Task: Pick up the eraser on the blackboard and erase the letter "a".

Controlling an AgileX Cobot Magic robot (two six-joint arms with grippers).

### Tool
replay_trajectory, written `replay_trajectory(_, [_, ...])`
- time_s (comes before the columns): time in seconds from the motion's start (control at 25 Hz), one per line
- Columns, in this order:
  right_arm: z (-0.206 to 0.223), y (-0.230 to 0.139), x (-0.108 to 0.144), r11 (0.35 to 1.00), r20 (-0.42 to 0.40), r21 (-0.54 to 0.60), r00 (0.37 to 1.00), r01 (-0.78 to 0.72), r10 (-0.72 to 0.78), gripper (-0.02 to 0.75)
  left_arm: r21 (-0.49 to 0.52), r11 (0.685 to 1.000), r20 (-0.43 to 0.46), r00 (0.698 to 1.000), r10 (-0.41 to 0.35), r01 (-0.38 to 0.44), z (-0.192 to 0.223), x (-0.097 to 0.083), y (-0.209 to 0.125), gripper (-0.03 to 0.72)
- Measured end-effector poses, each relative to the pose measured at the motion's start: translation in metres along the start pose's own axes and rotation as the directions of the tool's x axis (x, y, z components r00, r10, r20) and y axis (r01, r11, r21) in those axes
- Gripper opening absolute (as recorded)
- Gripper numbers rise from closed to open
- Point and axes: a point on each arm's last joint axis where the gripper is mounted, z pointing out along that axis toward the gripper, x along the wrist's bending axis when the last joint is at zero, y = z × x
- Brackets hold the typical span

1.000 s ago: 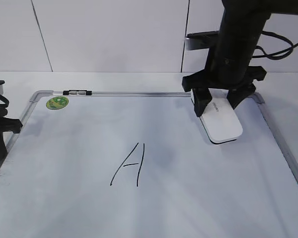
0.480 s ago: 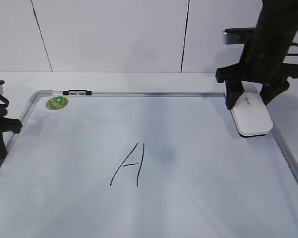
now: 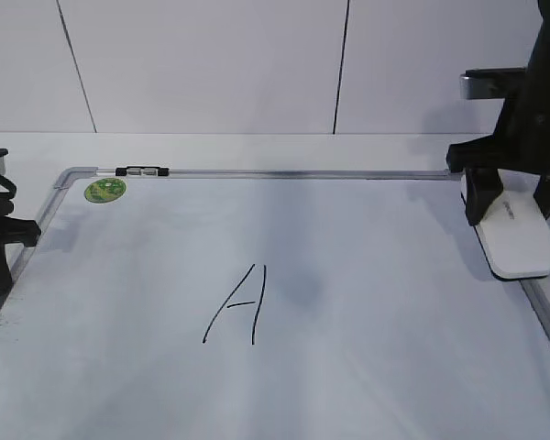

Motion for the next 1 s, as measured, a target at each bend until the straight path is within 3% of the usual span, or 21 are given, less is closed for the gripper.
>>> replay_trajectory(0.36, [0.025, -0.024, 0.0, 0.993, 0.01, 0.117, 1.0, 0.002, -0.004, 0.535, 0.001, 1.0, 0.005, 1.0, -0.006, 0.006, 0.001, 0.0, 0.0, 0.022])
replay_trajectory(1.0, [0.038, -0.024, 0.004, 0.988, -0.01, 0.156, 1.0, -0.006, 0.008, 0.535, 0.001, 1.0, 0.012, 1.0, -0.013, 0.013, 0.001, -0.001, 0.0, 0.029])
